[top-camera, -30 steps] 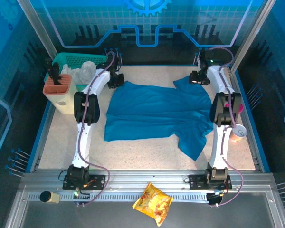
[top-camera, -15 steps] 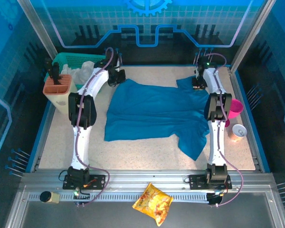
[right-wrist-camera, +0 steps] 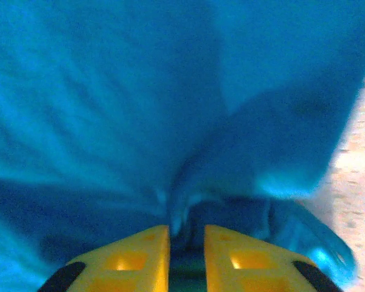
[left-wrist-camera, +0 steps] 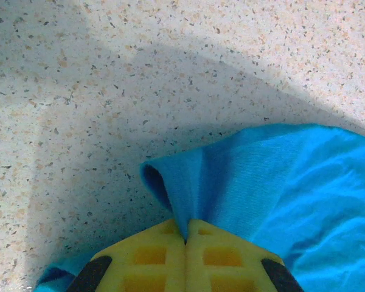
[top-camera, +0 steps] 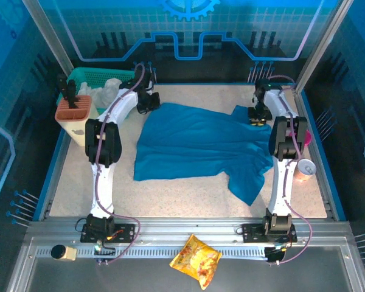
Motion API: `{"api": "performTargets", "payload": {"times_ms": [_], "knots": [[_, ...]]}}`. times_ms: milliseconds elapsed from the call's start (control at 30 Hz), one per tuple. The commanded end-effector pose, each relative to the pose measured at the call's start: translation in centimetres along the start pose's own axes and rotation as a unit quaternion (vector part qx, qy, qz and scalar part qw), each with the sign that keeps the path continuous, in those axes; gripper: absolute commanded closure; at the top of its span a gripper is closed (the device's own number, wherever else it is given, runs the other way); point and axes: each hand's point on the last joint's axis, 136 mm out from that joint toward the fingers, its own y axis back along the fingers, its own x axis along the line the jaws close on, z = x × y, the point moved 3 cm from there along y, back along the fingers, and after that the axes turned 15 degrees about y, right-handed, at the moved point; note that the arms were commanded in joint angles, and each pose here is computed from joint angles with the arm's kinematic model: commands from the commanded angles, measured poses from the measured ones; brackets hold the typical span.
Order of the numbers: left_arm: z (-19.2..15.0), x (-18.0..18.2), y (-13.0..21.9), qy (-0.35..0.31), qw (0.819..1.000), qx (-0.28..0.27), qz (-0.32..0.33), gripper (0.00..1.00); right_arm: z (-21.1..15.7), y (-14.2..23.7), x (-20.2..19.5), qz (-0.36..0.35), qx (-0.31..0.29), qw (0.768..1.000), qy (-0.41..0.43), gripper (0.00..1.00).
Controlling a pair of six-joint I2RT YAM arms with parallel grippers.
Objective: Fold and stack the t-shirts
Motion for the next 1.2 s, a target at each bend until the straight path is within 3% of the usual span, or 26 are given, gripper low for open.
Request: {"api": "performTargets", "payload": {"times_ms": [0,100,567,867,1167], "knots": [[0.4,-1.3,2.7,-0.019,0.999,-0.019,-0.018,1.0,1.7,5.9,-2.8,-0.036,-0.062,0.997,-0.043,0.72],[0.6,-1.4,2.7,-0.017,0.999,-0.022,-0.02,1.0,2.7,5.8,-4.2,-0.041,-0.068,0.995,-0.067,0.67],[0.7,-1.9,2.9,-0.03,0.999,-0.014,-0.024,1.0,4.8,-4.6,-7.2,0.042,-0.049,0.988,-0.137,0.57],[0.7,-2.0,2.5,-0.03,0.999,-0.011,-0.026,1.0,5.5,-5.3,-7.3,0.046,-0.062,0.988,-0.13,0.59],[0.6,-1.8,2.0,-0.033,0.999,-0.007,-0.023,1.0,6.2,-5.3,-6.1,0.054,-0.065,0.989,-0.118,0.67]]}}
